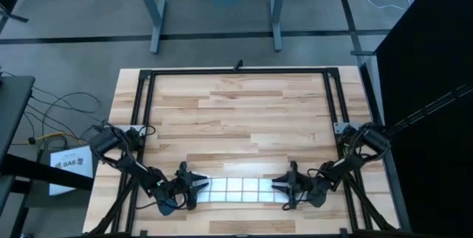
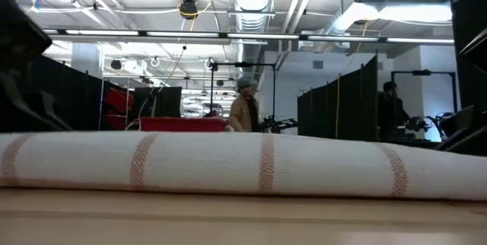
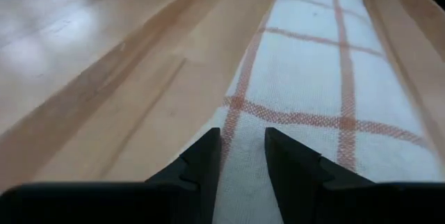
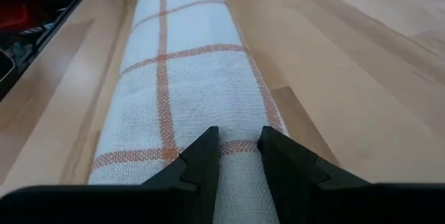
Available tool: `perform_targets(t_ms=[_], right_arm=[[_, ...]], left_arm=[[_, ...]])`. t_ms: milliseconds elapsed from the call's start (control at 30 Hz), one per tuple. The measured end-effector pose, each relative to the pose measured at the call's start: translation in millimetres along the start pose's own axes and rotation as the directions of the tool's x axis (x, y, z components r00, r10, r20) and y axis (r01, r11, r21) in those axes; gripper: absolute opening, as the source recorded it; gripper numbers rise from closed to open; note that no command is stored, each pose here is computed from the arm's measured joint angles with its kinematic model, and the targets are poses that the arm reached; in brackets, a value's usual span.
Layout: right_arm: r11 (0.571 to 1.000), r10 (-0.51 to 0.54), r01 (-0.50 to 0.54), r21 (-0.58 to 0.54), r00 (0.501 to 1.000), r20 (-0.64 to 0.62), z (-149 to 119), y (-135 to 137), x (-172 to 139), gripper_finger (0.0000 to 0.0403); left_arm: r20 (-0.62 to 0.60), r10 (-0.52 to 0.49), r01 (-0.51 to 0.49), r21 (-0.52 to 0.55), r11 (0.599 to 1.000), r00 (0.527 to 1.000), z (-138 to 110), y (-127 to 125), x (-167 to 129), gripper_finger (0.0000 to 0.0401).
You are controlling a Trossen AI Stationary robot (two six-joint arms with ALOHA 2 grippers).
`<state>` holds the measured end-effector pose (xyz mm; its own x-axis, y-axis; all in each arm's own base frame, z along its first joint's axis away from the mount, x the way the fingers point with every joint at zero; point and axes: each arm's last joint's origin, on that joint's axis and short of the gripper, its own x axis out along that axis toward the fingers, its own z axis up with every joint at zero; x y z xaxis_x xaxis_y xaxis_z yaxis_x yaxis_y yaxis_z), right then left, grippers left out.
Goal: Roll towel
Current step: Fold the white towel
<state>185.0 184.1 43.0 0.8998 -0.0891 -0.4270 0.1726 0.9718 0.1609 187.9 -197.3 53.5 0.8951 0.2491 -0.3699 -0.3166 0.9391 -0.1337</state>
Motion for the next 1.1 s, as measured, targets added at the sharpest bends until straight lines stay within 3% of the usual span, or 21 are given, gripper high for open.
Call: perform_targets(t_ms=[300, 500, 633, 967, 1100], right_arm=[[1.0, 0.016, -0.016, -0.006, 1.0, -0.002, 0, 0, 0, 0.0098], [0.997, 0.074, -0.074, -0.012, 0.997, -0.018, 10, 2, -5, 0.0098], [0.995, 0.095, -0.097, -0.031, 0.995, -0.043, 17, -2, -17, 0.0098], [0.986, 0.15, -0.141, -0.084, 0.984, 0.1, 77, 0, -43, 0.0098], [0.967, 0.253, -0.249, -0.046, 0.959, 0.124, 95, 3, -56, 0.0098]], left_arm=[[0.044, -0.008, 0.008, -0.017, 1.0, 0.999, -13, -2, -4, 0.01], [-0.016, -0.066, 0.067, 0.069, 0.995, 0.998, 4, -5, -13, 0.01], [-0.113, -0.075, 0.083, 0.066, 0.994, 0.991, 19, 0, -24, 0.01], [0.022, -0.162, 0.157, 0.143, 0.977, 0.987, 100, 3, -55, 0.01], [0.045, -0.221, 0.213, 0.136, 0.967, 0.974, 122, -6, -62, 0.01]])
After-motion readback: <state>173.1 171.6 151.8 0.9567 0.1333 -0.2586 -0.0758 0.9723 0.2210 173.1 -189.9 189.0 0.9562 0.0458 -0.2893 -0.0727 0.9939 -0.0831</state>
